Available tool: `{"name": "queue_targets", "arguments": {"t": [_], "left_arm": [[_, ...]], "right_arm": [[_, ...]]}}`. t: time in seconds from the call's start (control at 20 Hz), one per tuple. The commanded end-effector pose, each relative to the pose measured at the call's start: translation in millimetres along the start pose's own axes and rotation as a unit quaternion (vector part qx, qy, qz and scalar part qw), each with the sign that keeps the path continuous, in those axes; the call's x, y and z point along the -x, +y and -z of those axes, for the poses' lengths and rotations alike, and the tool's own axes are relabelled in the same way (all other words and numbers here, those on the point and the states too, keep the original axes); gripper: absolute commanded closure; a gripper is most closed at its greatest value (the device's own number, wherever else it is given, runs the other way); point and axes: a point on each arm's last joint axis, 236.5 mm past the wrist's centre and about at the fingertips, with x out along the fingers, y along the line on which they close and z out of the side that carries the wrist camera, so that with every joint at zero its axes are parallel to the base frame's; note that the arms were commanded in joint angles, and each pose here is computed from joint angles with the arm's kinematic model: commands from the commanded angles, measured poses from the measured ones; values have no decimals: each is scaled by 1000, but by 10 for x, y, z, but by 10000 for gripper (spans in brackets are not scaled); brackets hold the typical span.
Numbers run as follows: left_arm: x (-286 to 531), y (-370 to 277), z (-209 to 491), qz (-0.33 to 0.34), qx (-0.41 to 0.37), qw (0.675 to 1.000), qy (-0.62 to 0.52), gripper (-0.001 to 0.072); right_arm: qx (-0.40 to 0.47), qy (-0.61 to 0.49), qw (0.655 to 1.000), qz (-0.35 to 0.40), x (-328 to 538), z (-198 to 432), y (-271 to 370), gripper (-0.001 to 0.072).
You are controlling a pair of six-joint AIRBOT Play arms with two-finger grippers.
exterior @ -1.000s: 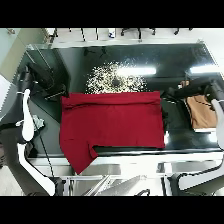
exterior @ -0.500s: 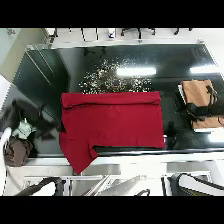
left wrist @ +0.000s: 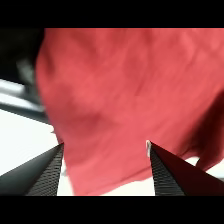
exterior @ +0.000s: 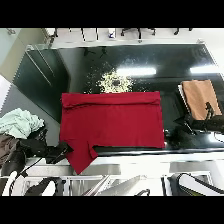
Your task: Fold the shirts.
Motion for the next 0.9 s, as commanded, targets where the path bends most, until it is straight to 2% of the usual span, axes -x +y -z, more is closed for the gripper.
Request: {"name": "queue_targets", "arguments": {"t": [0.0,0.05,0.1,0.15,0.3,0.35,0.4,0.55,0.65,0.8,0.85], "left_arm": [[-147,-125,-113,41,20,999,-9,137],[-210,-114,-94,39,26,999,4,255],[-264,-86,-69,36,35,999,19,510],[-289,-73,-49,34,31,998,34,596],[-212,-157,-49,39,8,997,61,597],[-155,-204,-94,43,0,998,54,678],[-80,-258,-154,47,-11,998,37,693],[127,-372,-244,58,-34,998,-12,694],[241,-391,-231,66,-37,997,-26,694],[387,-308,-224,64,-29,997,-43,694],[429,-303,-229,67,-28,996,-50,694]], "right_arm": [[-14,17,1000,-5,-71,138,-37,161],[-22,26,999,-6,-113,205,-66,161],[-31,36,999,-7,-157,273,-95,160],[-39,47,998,-7,-203,346,-132,160],[-60,76,995,-12,-295,508,-188,161],[-66,84,994,-14,-314,556,-191,161],[-69,95,993,-17,-334,614,-184,160],[-59,129,990,-12,-422,817,-161,164],[-49,154,987,-8,-502,949,-109,212],[-38,202,979,7,-603,1178,-63,215],[-32,220,975,5,-614,1261,-14,263]]}}
